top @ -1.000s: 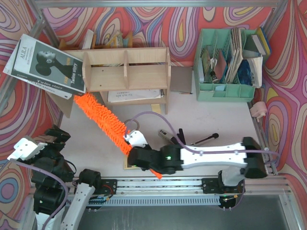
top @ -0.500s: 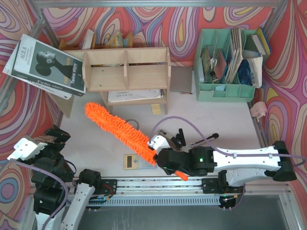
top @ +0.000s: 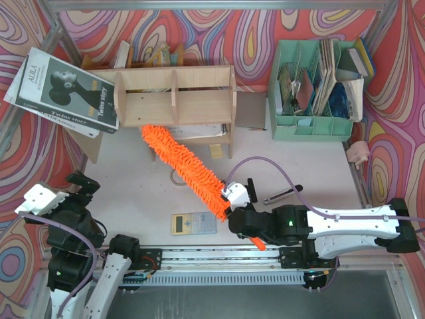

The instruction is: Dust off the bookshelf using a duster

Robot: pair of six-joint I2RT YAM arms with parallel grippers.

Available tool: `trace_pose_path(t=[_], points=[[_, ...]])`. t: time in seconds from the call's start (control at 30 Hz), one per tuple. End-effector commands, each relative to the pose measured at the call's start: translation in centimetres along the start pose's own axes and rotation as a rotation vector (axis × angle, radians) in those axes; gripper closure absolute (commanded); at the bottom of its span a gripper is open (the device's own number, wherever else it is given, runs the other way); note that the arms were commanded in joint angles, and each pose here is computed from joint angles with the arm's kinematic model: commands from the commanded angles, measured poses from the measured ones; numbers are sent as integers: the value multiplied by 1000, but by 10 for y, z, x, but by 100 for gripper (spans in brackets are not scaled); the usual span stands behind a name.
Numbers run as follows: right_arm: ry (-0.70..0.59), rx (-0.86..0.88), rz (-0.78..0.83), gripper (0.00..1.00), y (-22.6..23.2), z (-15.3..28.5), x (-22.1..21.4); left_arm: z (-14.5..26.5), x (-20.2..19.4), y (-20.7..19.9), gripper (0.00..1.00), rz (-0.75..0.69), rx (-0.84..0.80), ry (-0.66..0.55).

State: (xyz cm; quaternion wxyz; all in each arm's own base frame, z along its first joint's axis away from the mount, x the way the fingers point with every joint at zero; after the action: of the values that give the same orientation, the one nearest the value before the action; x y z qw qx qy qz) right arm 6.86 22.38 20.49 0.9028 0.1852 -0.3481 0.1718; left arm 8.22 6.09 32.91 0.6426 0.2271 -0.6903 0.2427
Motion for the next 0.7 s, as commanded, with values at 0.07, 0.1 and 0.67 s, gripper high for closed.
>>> trace_pose_path(t=[0.07,0.1,0.67], points=[[-145,-53,-77,100,1,-8,23,0,1,4,2,0,27,-2],[-156,-59,-85,100,1,-11,27,0,1,3,1,-2,27,-1],[-226,18,-199,100,38,-58,56,-11,-5,-37,2,-97,-169,80]])
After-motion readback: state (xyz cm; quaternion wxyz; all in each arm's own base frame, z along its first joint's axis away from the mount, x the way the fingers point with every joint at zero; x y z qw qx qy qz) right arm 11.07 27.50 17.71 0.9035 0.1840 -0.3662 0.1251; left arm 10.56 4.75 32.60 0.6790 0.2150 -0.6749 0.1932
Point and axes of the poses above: each gripper's point midway between its finger pads, its own z axis back along the fingers, its own y axis along the line the jaws close on, x = y × z, the point moved 7 cm from there along z, back along the fingers, and after that the axes turned 14 degrees about -z, right-handed, at the moved point
